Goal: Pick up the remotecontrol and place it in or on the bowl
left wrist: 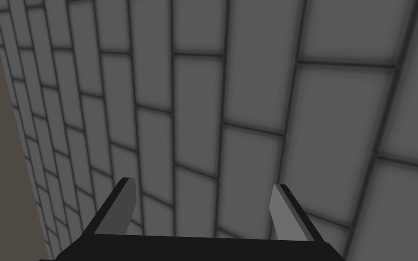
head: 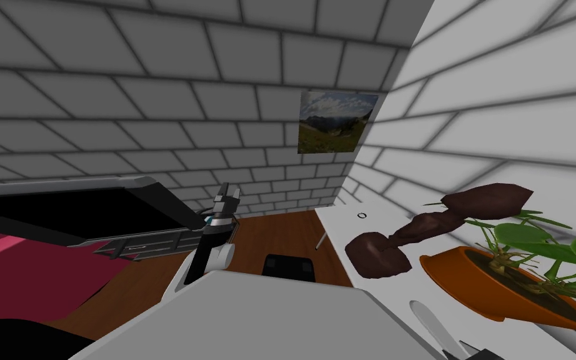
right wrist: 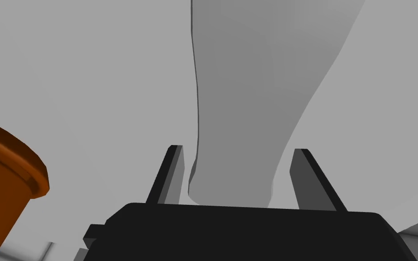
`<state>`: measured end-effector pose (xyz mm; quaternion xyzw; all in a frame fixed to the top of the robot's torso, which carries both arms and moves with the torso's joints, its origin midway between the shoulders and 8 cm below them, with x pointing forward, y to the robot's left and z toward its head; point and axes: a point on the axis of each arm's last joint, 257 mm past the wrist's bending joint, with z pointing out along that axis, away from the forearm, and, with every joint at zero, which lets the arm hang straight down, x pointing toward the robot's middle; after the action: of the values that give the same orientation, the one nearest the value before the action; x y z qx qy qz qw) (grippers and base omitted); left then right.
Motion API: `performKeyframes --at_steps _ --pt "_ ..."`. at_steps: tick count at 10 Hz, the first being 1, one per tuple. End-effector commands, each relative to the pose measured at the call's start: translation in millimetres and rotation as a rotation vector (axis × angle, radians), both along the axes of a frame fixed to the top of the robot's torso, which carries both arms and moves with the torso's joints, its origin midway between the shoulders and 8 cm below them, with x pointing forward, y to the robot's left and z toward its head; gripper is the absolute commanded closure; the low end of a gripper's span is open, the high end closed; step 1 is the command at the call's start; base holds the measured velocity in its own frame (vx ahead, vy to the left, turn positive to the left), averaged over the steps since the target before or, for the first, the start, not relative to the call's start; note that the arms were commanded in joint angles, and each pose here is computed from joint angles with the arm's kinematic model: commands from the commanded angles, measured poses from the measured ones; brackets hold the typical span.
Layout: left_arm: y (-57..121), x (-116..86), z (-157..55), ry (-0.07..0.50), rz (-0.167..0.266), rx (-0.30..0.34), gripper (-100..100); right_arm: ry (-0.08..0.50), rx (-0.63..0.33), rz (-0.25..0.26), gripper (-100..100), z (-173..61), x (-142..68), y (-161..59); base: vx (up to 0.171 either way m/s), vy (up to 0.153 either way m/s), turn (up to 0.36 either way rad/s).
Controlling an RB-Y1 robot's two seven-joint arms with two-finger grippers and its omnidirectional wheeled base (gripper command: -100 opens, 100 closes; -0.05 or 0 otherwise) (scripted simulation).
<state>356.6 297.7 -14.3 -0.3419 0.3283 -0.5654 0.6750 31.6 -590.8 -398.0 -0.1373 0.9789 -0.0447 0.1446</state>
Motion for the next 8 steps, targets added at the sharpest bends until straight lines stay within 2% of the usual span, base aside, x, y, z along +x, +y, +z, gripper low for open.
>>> performKeyframes --at_steps 1,4,8 --pt "0.0 0 0 0.0 0.0 0.0 0 -0.009 -0.015 0.006 100 8 9 -8 -0.04 0.15 -0.008" --pt "0.0 0 0 0.0 0.0 0.0 0 -0.01 -0.045 -0.002 100 26 21 -30 -0.061 0.099 -0.01" --pt "0.0 0 0 0.0 0.0 0.0 0 0.029 -0.054 -0.042 100 47 16 -54 -0.095 0.061 -0.001"
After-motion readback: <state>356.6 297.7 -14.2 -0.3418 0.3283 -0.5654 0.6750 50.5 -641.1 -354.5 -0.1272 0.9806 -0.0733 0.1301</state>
